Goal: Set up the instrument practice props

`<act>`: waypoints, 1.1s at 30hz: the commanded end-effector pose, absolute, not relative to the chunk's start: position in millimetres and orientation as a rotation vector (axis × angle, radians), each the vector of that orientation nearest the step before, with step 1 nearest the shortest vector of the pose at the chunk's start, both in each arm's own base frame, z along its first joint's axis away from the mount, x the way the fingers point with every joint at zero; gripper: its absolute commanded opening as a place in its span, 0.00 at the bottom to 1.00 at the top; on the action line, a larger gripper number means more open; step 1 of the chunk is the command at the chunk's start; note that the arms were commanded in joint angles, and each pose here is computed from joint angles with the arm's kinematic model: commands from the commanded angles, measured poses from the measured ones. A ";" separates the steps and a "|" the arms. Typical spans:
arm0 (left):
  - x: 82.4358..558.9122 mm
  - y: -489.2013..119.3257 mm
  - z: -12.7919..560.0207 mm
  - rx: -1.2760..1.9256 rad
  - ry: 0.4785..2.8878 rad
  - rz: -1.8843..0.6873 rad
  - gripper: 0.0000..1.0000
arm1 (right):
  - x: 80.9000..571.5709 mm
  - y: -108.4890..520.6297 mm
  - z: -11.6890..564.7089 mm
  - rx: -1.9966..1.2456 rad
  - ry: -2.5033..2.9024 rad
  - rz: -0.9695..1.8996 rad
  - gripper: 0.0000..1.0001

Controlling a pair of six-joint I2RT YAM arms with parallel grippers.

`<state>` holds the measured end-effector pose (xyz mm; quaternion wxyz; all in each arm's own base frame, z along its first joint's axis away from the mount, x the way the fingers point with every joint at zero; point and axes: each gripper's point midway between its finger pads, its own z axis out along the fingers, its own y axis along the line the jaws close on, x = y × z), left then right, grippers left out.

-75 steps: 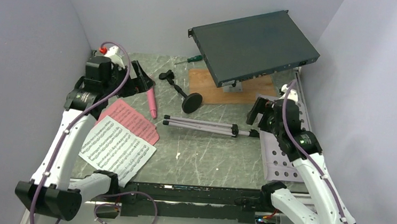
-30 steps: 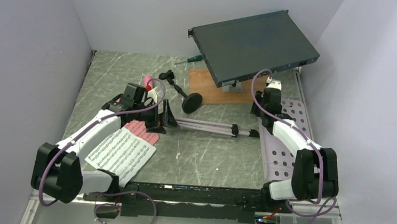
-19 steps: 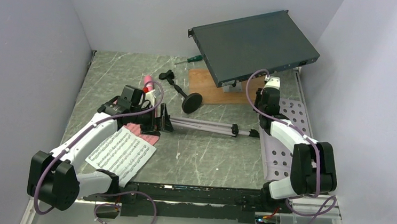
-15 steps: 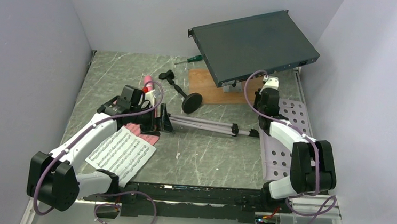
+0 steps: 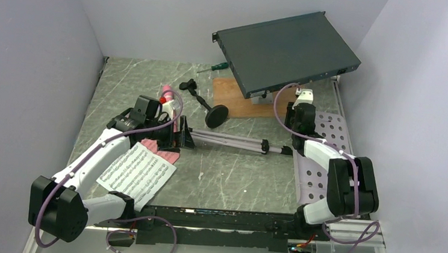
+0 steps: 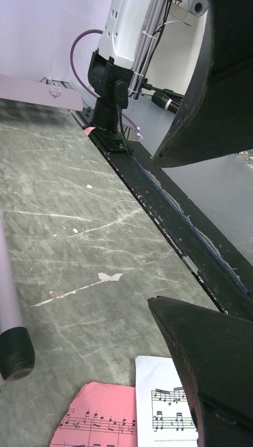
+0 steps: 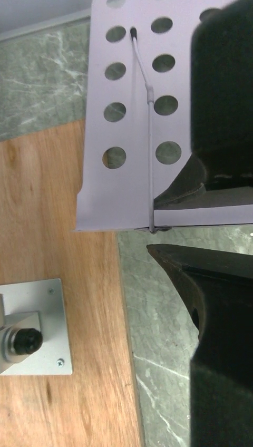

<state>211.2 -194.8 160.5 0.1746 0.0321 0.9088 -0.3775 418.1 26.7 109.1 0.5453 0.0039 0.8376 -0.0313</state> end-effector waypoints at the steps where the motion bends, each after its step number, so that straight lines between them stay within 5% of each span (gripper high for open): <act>1: 217.3 -196.9 179.0 0.127 2.521 -1.068 0.97 | 435.1 28.0 112.3 0.009 1.958 -0.062 0.31; 9: 216.5 -196.1 180.7 0.121 2.522 -1.064 0.97 | 434.7 31.1 128.7 0.000 1.948 -0.041 0.00; 33: 227.4 -210.7 217.4 0.168 2.422 -1.169 0.97 | 345.8 68.6 293.0 -0.193 1.530 0.208 0.00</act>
